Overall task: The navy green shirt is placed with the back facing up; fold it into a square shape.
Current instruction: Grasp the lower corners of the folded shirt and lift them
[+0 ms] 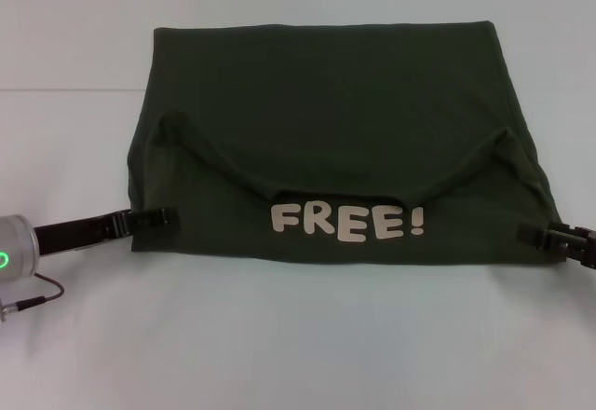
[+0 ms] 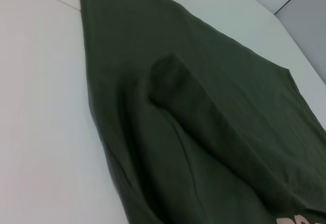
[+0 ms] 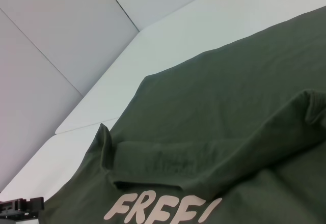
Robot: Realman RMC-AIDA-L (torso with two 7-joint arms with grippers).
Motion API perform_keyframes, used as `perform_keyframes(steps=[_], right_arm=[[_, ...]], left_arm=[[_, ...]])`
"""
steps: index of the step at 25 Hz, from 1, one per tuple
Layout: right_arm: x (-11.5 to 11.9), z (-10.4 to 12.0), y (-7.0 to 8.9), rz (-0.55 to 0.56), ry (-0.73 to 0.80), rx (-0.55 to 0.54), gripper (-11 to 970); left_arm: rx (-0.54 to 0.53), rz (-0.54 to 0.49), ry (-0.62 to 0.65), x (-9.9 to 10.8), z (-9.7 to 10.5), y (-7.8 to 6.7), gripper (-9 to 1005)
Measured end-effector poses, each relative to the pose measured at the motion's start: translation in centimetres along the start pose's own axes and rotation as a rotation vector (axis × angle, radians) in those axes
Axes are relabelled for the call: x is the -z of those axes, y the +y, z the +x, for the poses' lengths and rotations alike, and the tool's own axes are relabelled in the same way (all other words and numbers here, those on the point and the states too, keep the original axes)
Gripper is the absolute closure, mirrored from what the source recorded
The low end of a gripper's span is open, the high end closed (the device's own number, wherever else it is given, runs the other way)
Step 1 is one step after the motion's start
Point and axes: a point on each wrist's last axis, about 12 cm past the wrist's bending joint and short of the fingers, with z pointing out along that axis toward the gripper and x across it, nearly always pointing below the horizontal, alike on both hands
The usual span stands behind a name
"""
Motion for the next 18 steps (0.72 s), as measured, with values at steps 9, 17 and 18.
perform_keyframes(steps=[9, 17, 18], right_arm=[[0.01, 0.06, 0.01, -0.001, 0.002, 0.0, 13], [0.04, 0.13, 0.07, -0.006, 0.005, -0.001, 13], [0.03, 0.14, 0.08, -0.007, 0.006, 0.0, 13]], left_arm=[[-0.022, -0.003, 0.019, -0.52, 0.3, -0.43, 189], [-0.047, -0.01, 0.034, -0.77, 0.34, -0.64, 285], [-0.049, -0.011, 0.035, -0.79, 0.34, -0.65, 327]])
